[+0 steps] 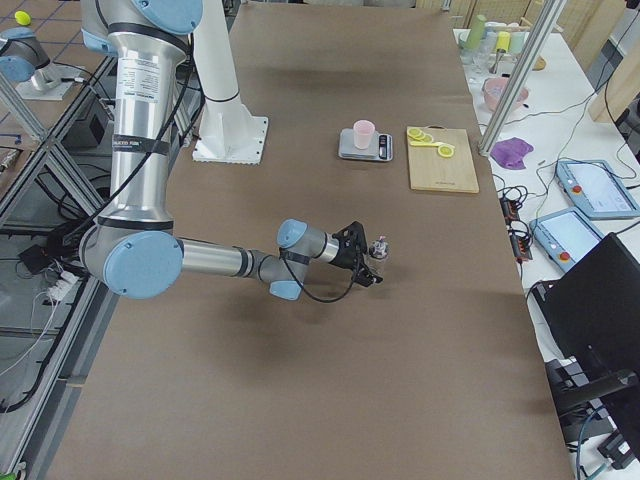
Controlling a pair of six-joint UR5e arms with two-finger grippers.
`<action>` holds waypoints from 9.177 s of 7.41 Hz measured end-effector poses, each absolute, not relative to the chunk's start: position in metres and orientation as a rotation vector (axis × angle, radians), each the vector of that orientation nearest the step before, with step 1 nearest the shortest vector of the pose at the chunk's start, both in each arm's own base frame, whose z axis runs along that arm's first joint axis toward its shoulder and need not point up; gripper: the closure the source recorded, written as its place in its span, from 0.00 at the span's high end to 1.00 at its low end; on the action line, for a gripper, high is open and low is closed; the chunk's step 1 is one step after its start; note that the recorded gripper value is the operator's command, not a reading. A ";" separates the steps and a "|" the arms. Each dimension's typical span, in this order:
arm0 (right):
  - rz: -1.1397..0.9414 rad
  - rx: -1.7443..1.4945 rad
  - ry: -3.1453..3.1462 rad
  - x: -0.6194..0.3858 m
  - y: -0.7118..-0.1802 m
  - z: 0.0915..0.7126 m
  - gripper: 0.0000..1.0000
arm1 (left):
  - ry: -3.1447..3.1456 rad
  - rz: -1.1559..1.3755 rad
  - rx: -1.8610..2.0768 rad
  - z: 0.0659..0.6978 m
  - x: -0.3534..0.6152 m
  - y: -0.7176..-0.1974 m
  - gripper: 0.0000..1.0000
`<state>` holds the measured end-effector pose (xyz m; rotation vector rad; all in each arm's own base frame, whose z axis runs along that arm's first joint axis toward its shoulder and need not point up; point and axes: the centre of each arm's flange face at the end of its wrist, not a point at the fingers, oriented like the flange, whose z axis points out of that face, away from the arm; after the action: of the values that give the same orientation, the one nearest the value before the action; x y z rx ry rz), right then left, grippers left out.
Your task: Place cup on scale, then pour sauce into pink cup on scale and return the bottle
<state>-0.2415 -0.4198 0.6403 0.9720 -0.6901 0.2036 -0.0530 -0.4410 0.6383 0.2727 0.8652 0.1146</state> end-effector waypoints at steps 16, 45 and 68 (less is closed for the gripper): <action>0.206 0.934 -0.846 -0.165 -0.341 0.661 0.98 | 0.865 0.115 0.273 0.639 -0.053 -0.441 0.98; 0.052 0.021 -0.697 0.080 -0.399 0.619 1.00 | 0.762 0.046 -0.048 0.672 -0.028 -0.442 0.98; -0.031 0.042 -0.778 0.046 -0.443 0.608 1.00 | 0.630 0.082 0.105 0.612 -0.040 -0.463 0.98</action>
<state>0.0459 -0.4428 0.6083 0.0422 -0.7777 -0.0309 -0.0401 -0.4625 0.6123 0.1048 0.6298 0.0821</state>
